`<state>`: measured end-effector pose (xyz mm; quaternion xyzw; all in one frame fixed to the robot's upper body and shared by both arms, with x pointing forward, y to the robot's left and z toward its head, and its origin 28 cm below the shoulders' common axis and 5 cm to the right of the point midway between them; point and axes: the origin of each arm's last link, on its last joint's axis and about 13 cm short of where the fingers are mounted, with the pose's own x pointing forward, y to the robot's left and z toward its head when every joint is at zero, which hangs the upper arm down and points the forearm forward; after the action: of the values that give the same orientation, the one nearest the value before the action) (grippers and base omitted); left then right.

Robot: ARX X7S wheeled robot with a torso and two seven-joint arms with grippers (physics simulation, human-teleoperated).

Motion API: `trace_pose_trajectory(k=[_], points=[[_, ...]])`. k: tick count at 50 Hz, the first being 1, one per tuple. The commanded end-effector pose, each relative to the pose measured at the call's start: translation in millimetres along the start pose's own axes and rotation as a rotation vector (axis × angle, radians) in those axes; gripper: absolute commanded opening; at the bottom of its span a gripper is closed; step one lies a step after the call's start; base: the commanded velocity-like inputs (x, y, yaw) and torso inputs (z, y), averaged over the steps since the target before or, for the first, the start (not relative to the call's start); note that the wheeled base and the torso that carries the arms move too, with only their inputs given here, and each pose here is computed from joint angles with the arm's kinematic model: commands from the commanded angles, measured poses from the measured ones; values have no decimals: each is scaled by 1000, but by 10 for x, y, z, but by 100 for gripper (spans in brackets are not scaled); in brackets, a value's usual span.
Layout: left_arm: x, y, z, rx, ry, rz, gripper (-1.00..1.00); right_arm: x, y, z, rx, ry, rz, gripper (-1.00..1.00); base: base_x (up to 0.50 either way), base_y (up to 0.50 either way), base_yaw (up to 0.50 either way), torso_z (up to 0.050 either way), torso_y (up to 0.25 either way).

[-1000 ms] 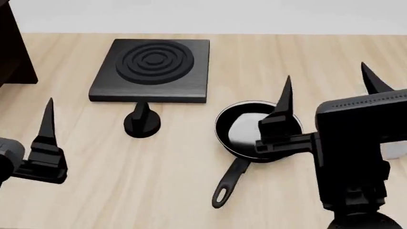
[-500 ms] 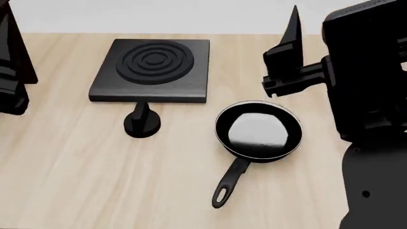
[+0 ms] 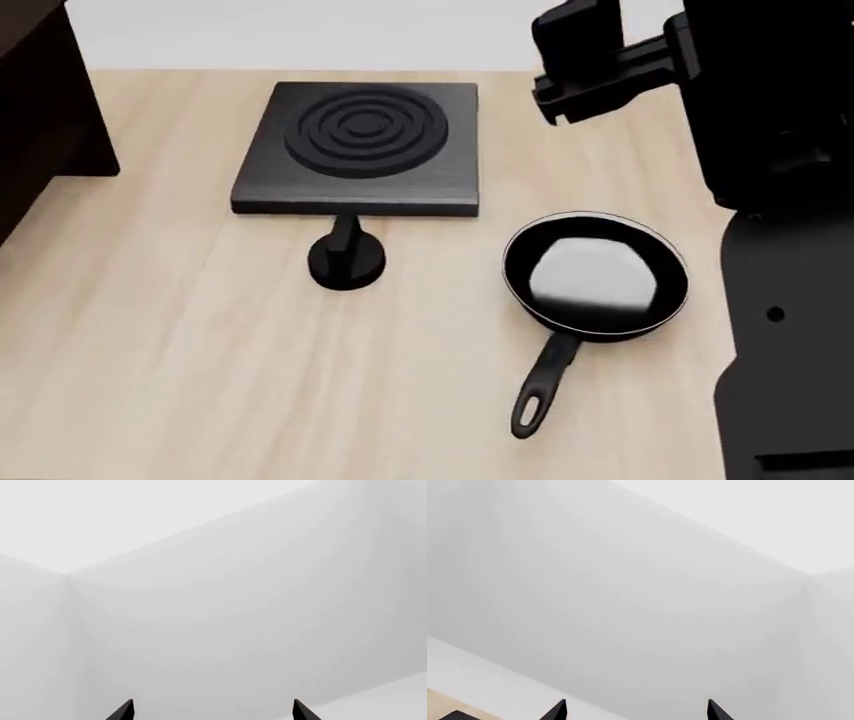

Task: Put the frying pan under the cabinet shelf.

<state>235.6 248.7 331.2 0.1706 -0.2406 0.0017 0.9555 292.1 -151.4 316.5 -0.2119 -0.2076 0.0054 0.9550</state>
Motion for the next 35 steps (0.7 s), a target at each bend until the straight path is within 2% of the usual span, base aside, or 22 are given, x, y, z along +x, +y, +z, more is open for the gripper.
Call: trace_pose_trajectory(k=[1, 35], points=[[19, 37, 112, 2, -22, 7, 100, 2, -23, 77, -5, -24, 7, 100, 4, 500, 0, 0, 0], [-4, 65, 174, 27, -40, 17, 100, -2, -22, 146, -23, -32, 22, 100, 4, 500, 0, 0, 0]])
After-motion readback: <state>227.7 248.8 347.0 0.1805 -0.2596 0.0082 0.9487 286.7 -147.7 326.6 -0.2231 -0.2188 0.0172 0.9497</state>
